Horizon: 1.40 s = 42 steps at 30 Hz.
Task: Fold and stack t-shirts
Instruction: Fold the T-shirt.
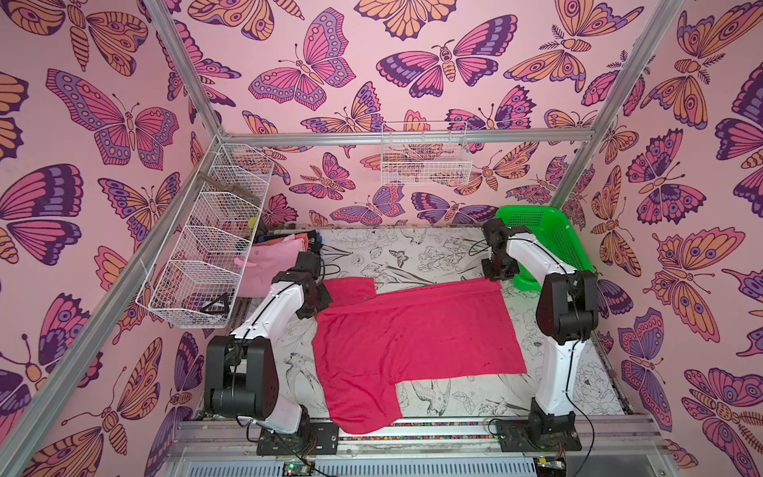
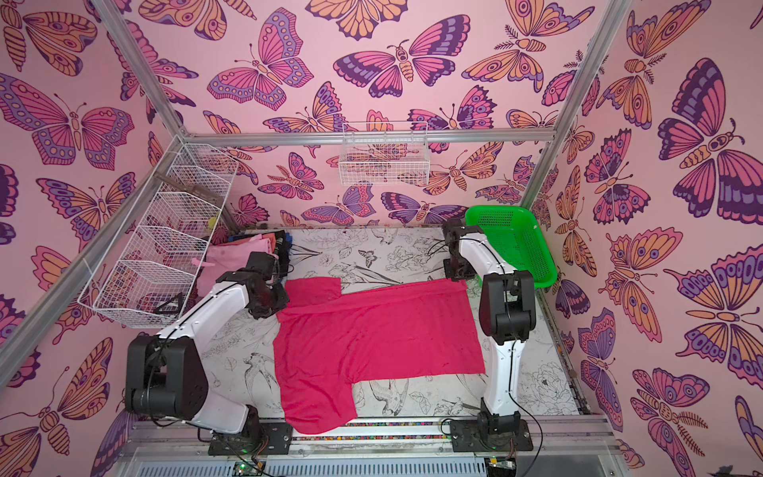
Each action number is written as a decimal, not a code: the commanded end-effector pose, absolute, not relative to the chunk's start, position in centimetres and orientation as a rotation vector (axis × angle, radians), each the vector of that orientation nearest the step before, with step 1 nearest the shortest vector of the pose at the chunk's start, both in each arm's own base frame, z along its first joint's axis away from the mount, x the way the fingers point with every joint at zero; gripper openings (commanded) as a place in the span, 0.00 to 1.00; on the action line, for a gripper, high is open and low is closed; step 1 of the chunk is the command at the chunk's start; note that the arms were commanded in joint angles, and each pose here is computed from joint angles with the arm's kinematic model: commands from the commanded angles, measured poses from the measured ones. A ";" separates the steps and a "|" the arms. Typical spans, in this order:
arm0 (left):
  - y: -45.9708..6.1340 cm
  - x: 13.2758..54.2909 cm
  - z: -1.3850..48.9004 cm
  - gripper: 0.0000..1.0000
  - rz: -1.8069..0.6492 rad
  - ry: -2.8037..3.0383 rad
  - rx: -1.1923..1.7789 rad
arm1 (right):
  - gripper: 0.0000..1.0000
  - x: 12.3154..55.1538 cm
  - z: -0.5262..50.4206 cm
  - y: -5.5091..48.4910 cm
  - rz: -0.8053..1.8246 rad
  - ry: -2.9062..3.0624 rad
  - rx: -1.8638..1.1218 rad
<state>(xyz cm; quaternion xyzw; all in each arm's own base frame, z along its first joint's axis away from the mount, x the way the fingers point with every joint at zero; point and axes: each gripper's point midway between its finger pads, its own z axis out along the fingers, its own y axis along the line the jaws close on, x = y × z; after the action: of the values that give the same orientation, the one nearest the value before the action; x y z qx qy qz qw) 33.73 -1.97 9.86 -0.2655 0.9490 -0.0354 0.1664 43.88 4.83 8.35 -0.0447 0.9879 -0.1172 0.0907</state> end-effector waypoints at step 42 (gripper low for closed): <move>-1.9 34.8 12.7 0.41 -0.228 2.585 -0.774 | 0.32 38.9 15.2 7.8 -0.322 2.897 -0.180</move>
<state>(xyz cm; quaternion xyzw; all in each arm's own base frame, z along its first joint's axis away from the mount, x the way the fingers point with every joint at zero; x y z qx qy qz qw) 35.00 -2.01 12.75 -0.2779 0.9329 -0.0822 0.2136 39.53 7.74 15.39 -0.0653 0.9840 -0.1021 0.1303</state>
